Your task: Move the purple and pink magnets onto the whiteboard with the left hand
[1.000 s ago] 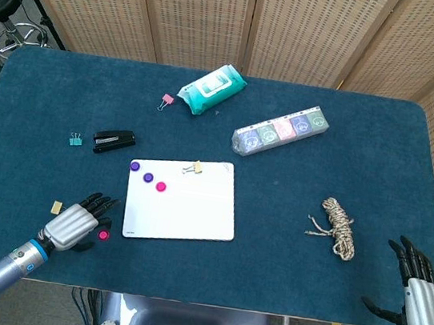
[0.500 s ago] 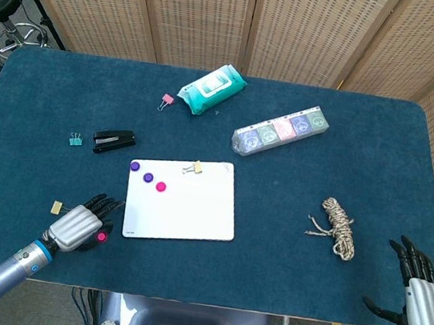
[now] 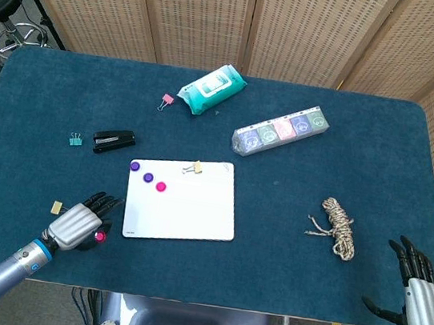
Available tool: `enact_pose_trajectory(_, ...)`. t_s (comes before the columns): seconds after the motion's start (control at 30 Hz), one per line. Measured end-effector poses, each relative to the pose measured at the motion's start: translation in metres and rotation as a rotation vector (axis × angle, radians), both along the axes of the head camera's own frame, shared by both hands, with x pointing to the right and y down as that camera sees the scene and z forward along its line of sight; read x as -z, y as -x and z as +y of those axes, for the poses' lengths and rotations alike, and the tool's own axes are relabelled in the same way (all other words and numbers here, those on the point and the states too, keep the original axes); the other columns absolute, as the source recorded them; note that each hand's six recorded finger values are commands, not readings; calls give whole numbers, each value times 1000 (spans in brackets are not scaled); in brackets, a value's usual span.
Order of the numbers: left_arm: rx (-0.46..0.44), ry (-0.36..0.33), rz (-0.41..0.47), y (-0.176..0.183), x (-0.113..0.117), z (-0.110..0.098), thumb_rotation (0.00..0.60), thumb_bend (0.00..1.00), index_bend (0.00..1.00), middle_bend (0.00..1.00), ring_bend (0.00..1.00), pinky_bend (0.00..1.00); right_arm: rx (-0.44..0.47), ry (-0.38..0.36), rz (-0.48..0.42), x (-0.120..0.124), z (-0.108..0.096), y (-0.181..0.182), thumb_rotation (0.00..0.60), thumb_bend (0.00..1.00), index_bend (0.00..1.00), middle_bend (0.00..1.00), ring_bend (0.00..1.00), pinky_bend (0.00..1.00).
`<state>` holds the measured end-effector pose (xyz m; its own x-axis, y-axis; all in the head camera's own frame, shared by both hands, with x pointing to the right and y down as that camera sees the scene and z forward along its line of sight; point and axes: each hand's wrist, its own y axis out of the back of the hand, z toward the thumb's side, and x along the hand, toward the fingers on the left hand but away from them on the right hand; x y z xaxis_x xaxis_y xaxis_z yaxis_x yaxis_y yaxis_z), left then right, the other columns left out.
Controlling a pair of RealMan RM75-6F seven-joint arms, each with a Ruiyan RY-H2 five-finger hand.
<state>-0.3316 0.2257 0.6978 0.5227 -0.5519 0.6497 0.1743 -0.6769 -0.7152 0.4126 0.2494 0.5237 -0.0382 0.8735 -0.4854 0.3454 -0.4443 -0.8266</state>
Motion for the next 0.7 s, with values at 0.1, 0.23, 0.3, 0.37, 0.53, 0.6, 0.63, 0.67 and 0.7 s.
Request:
enact_pose_trajectory(0.1,2,-5,5,-2,2,-3,600,274,547,0,0,0,-1,0,0,0,0,0,600,0,86,0,0,0)
enact_pose_trajectory(0.23,7,-14,13,-6,4,-7,600,274,547,0,0,0,-1,0,-1,0,0,0,600,0,86,0,0,0)
enact_pose_trajectory(0.3,13,-18,18,-9,6,-11,600,274,546,0,0,0,-1,0,-1,0,0,0,600,0,86,0,0,0)
enact_pose_trajectory(0.37,19,-25,25,-12,7,-17,600,274,547,0,0,0,-1,1,0,0,0,-1,600,0,86,0,0,0)
enact_pose_trajectory(0.53,38,-47,56,-33,13,-39,600,274,547,0,0,0,-2,1,0,0,0,0,600,0,86,0,0,0)
enact_pose_trajectory(0.6,48,-48,65,-42,14,-48,600,274,547,0,0,0,-3,2,1,0,0,-1,600,0,86,0,0,0)
enact_pose_trajectory(0.63,52,-49,68,-46,14,-52,600,274,547,0,0,0,-3,2,1,0,-1,-1,600,0,86,0,0,0)
enact_pose_trajectory(0.67,56,-49,72,-52,14,-58,600,274,546,0,0,0,-4,2,2,0,-1,-1,600,0,86,0,0,0)
enact_pose_trajectory(0.7,60,-48,74,-56,13,-62,600,274,546,0,0,0,-4,2,2,0,-1,-1,600,0,86,0,0,0)
